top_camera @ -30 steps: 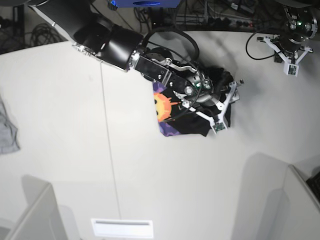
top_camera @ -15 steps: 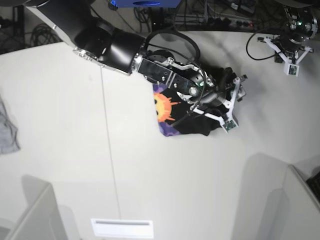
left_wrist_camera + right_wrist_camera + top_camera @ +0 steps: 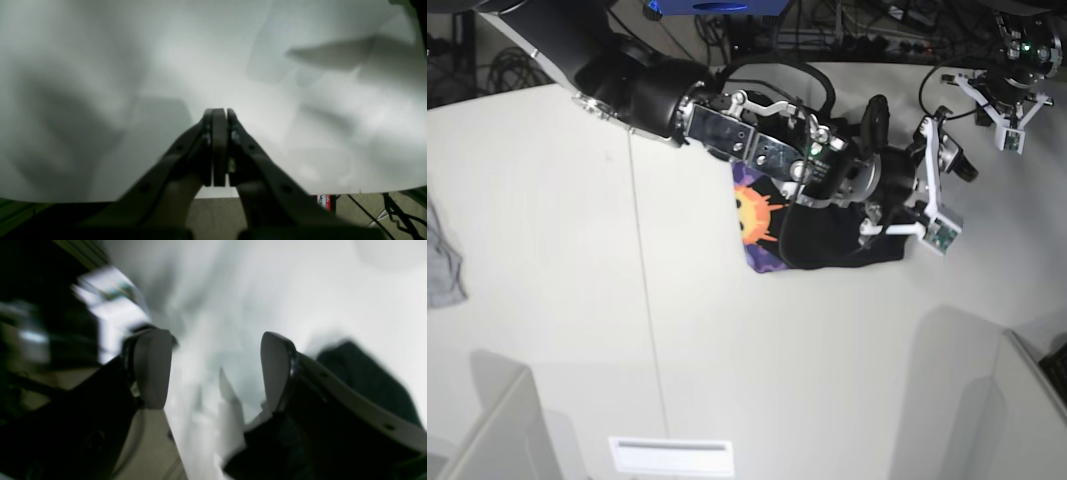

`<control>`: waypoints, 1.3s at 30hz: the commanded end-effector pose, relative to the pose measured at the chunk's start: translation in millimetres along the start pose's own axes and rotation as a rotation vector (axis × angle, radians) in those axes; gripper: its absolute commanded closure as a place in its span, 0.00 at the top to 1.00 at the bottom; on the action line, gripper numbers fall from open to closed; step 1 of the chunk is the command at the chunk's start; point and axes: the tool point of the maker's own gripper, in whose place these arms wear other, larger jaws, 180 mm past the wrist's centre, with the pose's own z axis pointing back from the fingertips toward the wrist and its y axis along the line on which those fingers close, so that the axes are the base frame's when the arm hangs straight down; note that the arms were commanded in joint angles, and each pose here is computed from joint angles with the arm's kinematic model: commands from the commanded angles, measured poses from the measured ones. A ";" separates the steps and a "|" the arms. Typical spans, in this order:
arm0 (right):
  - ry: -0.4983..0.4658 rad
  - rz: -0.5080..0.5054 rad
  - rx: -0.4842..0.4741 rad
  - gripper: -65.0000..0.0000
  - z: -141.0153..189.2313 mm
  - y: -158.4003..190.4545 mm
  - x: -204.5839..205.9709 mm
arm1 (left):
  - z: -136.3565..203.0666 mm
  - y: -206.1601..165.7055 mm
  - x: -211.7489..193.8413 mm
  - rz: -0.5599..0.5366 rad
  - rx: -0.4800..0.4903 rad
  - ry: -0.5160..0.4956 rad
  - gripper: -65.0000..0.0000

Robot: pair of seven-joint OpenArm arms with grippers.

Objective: Fold the T-shirt properly
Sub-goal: 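Lay the carried end over the other half and open the right gripper, then grasp the folded bundle's edge with the left gripper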

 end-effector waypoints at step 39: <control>-0.039 -0.675 -0.730 0.00 216.3 -190.9 -189.4 | -28.7 -101.3 116.2 0.402 -0.518 -0.372 0.91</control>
